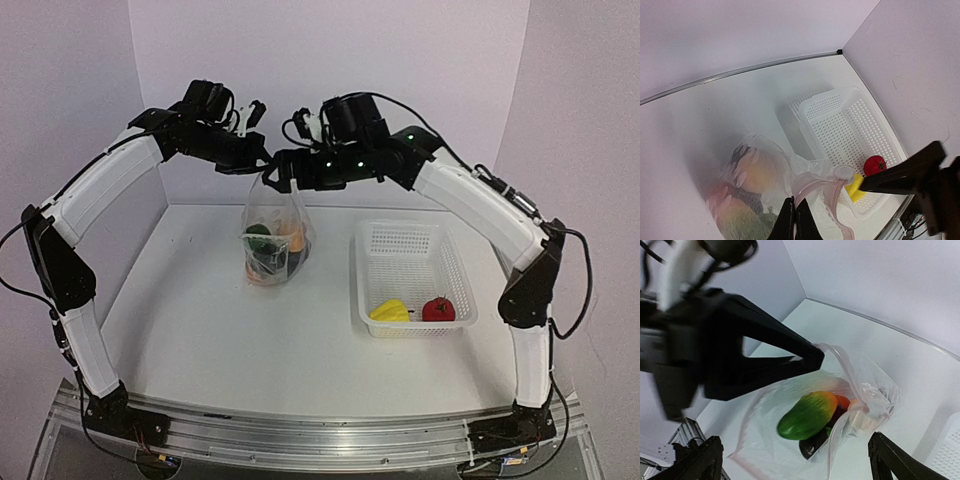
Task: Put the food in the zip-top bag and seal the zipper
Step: Place the fake fruit in the zipper food storage bag, then pick up the fake vegetable from the bin.
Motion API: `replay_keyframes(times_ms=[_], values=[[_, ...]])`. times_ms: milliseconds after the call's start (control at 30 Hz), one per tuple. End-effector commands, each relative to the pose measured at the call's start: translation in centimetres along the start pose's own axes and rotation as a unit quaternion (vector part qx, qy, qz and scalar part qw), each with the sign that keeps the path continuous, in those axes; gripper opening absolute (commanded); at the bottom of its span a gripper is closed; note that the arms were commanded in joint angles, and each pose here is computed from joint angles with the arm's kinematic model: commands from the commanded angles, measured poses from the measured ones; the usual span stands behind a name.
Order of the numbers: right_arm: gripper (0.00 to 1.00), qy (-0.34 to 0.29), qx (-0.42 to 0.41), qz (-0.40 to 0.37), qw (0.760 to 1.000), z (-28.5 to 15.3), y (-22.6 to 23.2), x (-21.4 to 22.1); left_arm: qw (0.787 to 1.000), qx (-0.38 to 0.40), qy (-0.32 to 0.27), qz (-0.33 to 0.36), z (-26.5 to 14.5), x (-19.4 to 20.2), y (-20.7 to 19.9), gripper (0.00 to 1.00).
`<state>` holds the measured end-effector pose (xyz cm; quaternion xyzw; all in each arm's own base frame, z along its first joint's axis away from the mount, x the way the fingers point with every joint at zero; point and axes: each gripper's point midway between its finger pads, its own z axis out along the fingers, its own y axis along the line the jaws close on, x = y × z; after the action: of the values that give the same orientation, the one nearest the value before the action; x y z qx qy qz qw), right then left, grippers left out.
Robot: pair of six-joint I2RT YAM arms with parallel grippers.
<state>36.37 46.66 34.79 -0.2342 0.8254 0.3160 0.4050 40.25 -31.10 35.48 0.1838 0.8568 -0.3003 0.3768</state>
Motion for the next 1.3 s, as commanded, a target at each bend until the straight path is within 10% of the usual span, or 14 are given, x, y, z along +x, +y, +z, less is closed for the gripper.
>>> replay_keyframes(times_ms=[0,233,533,867,1267], values=[[0.98,-0.067,-0.005,0.009,0.998,-10.1,1.1,-4.7,0.999,0.000,-0.045,0.006,-1.5,-2.5,-0.7,0.00],[0.98,0.093,0.199,0.112,0.969,-12.0,-10.9,5.3,0.999,-0.004,-0.046,0.009,-1.6,-2.5,-0.6,0.00],[0.94,0.387,0.302,0.160,0.856,-12.0,-17.5,20.5,0.999,0.000,-0.048,0.009,-2.0,-2.5,-0.8,0.00],[0.92,0.485,0.303,0.188,0.798,-11.0,-18.7,27.6,0.999,-0.001,-0.051,0.011,-2.3,-2.6,-0.9,0.00],[0.92,0.488,0.270,0.201,0.806,-7.1,-20.1,30.6,0.999,0.002,-0.051,0.012,-2.5,-2.6,-1.0,0.00]])
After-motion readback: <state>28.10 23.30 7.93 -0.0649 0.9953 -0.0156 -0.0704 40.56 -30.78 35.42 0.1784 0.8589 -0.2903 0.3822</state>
